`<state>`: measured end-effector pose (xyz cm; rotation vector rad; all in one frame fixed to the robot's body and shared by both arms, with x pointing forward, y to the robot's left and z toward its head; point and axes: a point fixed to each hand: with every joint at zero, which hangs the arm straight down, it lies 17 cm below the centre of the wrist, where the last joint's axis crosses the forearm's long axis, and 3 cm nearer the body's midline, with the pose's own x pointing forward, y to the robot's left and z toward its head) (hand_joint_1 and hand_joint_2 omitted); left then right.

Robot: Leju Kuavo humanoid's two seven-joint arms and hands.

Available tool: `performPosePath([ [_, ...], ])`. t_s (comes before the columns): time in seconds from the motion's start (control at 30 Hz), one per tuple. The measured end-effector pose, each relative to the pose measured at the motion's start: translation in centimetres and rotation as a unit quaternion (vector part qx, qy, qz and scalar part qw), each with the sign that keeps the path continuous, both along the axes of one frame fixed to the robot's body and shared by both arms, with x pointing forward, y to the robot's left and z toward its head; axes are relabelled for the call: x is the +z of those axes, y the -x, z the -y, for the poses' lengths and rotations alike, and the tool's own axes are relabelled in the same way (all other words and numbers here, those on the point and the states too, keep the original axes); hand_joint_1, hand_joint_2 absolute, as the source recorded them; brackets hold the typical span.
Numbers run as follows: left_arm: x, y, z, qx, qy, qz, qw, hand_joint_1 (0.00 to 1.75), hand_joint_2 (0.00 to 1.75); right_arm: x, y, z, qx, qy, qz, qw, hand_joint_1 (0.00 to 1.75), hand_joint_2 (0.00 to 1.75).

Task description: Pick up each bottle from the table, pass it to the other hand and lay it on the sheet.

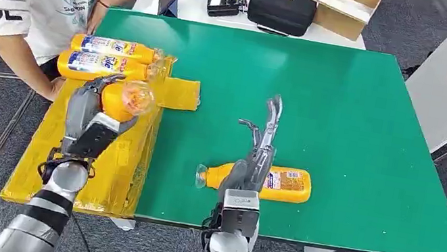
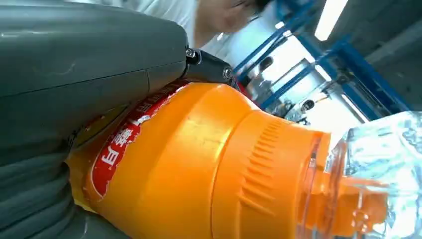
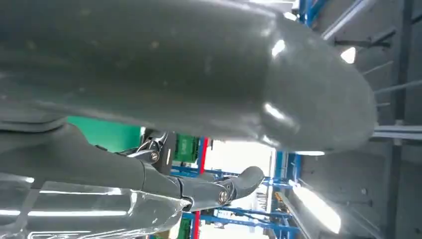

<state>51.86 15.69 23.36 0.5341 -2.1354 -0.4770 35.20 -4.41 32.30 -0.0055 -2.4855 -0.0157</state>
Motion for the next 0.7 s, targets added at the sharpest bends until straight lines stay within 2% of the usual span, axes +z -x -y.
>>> performPosePath([
  [0.17, -1.1, -2.3, -0.2, 0.013, -0.058, -0.018, 0.998, 1.75, 1.75, 1.1, 0.5, 0.2, 0.008, -0.018, 0.009, 1.0, 0.0, 0.0],
  [0.3, -4.2, -3.6, 0.0, 0.018, -0.138, -0.057, 0.989, 1.75, 1.75, 1.2, 0.6, -0.1, 0.02, -0.019, 0.009, 1.0, 0.0, 0.0],
  [0.33, -5.2, -3.8, -0.2, 0.019, -0.147, -0.071, 0.986, 1.75, 1.75, 1.2, 0.6, -0.2, 0.023, -0.019, 0.008, 1.0, 0.0, 1.75],
  [0.53, -9.2, -4.3, -1.1, 0.023, -0.195, -0.121, 0.973, 1.75, 1.75, 1.1, 0.7, -0.6, 0.038, -0.018, 0.007, 0.999, 0.0, 1.75],
  [0.7, -10.5, -4.3, -1.7, 0.024, -0.205, -0.139, 0.969, 1.75, 1.75, 1.1, 0.7, -0.6, 0.037, -0.018, 0.007, 0.999, 0.0, 1.75],
])
